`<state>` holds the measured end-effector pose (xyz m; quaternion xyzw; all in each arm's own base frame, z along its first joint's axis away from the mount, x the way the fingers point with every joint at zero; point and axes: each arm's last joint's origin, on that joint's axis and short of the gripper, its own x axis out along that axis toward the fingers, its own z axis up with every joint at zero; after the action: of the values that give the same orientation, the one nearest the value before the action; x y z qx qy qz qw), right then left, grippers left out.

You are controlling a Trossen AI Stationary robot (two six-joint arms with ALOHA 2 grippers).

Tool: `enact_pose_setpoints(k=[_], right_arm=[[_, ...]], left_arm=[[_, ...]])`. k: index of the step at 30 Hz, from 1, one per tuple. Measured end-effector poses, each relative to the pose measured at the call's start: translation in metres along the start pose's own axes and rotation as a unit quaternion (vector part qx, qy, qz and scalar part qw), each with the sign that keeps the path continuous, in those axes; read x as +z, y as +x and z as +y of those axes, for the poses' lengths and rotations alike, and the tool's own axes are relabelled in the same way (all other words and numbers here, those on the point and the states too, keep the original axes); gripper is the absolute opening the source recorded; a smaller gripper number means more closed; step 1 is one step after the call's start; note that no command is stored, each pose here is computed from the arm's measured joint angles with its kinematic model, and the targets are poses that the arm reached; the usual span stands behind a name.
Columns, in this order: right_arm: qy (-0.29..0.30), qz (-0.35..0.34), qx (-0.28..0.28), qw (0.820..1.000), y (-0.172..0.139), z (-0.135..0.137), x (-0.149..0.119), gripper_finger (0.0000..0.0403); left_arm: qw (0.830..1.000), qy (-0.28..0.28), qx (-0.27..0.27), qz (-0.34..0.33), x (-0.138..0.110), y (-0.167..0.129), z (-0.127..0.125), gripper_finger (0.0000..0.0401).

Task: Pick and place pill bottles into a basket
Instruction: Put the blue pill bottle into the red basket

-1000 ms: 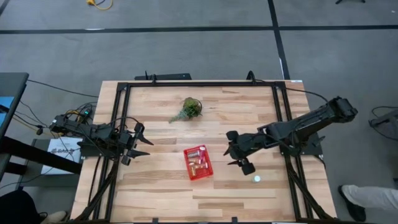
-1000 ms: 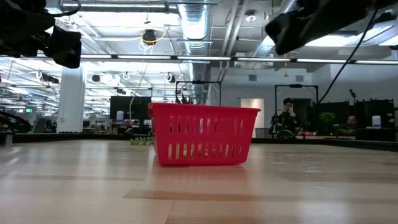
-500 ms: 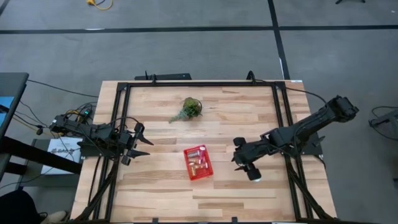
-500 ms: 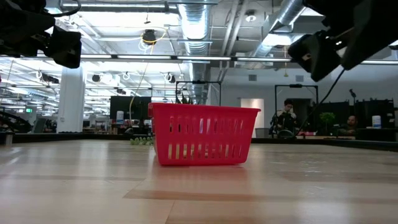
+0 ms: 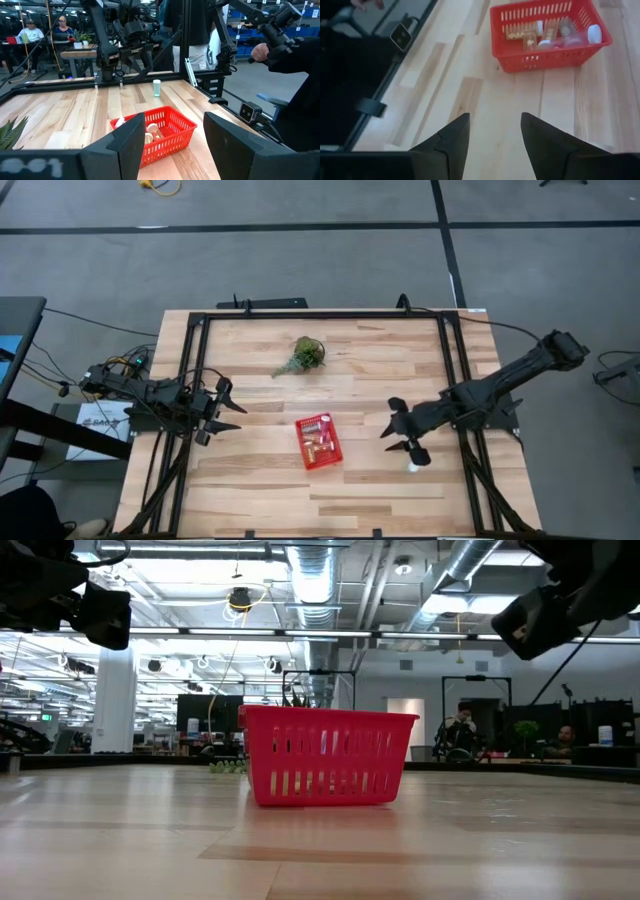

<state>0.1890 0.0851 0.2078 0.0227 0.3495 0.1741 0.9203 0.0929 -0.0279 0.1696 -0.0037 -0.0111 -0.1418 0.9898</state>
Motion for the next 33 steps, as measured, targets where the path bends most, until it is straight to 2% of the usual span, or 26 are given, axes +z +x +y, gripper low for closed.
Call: enact_pose_setpoints(k=[10, 22, 28, 33], right_arm=[[0.042, 0.015, 0.022, 0.999, -0.004, 0.012, -0.012, 0.0170], [0.156, 0.114, 0.022, 0.981, -0.010, 0.034, -0.036, 0.0164], [0.175, 0.116, 0.022, 0.977, -0.012, 0.044, -0.040, 0.0163], [0.169, 0.108, 0.009, 0.980, -0.012, 0.049, -0.042, 0.0163]], left_arm=[[1.000, 0.000, 0.000, 0.000, 0.000, 0.000, 0.000, 0.0192], [1.000, 0.000, 0.000, 0.000, 0.000, 0.000, 0.000, 0.0192], [1.000, 0.000, 0.000, 0.000, 0.000, 0.000, 0.000, 0.0192], [1.000, 0.000, 0.000, 0.000, 0.000, 0.000, 0.000, 0.0192]])
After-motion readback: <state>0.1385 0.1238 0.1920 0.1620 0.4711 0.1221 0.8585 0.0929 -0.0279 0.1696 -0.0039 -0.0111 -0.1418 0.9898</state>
